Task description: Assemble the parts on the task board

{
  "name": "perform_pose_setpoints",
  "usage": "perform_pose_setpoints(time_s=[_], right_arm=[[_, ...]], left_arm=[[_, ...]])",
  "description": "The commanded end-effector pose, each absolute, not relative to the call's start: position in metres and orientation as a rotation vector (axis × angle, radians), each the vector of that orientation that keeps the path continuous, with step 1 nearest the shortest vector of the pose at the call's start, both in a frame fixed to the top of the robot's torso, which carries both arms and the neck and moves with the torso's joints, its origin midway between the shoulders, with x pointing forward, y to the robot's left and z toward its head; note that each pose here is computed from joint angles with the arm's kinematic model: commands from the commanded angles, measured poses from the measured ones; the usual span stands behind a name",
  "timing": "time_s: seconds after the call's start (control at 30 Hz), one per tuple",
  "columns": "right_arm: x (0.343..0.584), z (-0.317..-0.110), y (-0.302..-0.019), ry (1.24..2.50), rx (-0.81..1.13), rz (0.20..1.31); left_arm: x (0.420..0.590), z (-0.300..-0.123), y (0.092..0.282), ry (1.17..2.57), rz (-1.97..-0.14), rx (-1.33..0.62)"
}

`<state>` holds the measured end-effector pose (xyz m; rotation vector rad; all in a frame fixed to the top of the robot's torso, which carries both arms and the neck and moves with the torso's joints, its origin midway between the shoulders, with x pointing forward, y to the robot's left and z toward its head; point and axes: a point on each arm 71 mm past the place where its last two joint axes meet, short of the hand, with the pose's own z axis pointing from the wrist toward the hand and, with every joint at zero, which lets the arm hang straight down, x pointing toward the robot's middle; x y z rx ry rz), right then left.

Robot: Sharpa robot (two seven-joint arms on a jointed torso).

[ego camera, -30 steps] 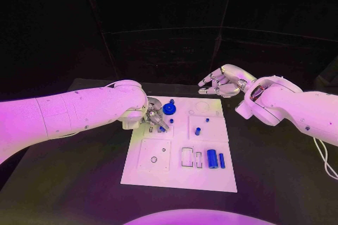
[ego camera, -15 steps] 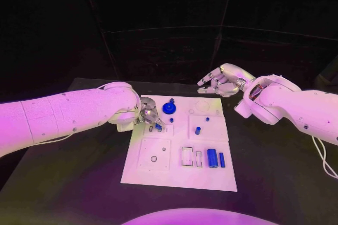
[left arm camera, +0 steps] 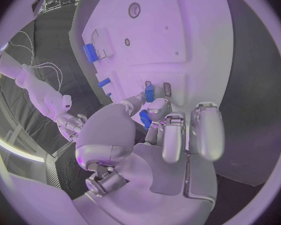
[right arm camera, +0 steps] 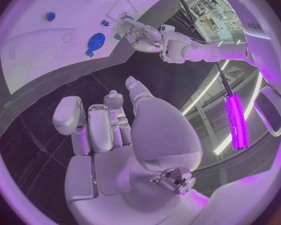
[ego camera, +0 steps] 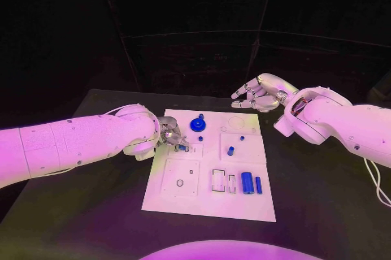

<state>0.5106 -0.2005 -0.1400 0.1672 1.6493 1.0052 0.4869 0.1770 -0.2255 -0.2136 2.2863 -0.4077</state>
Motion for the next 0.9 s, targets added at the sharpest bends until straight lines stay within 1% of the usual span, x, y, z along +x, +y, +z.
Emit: perform_pose_setpoints(time_s=[0.03, 0.3, 0.6, 0.9], right_arm=[[0.511, -0.139, -0.200, 1.650, 0.156, 1.013], [0.511, -0.139, -0.200, 1.653, 0.156, 1.012], [0.512, -0.140, -0.200, 1.657, 0.155, 1.012], [0.512, -0.140, -0.199, 1.660, 0.153, 1.014]], left_arm=[[0.488, -0.224, 0.176, 2.203, -0.396, -0.187], [0.483, -0.228, 0.173, 2.183, -0.392, -0.158], [0.478, -0.229, 0.171, 2.197, -0.398, -0.133], [0.477, -0.228, 0.170, 2.176, -0.406, -0.148]])
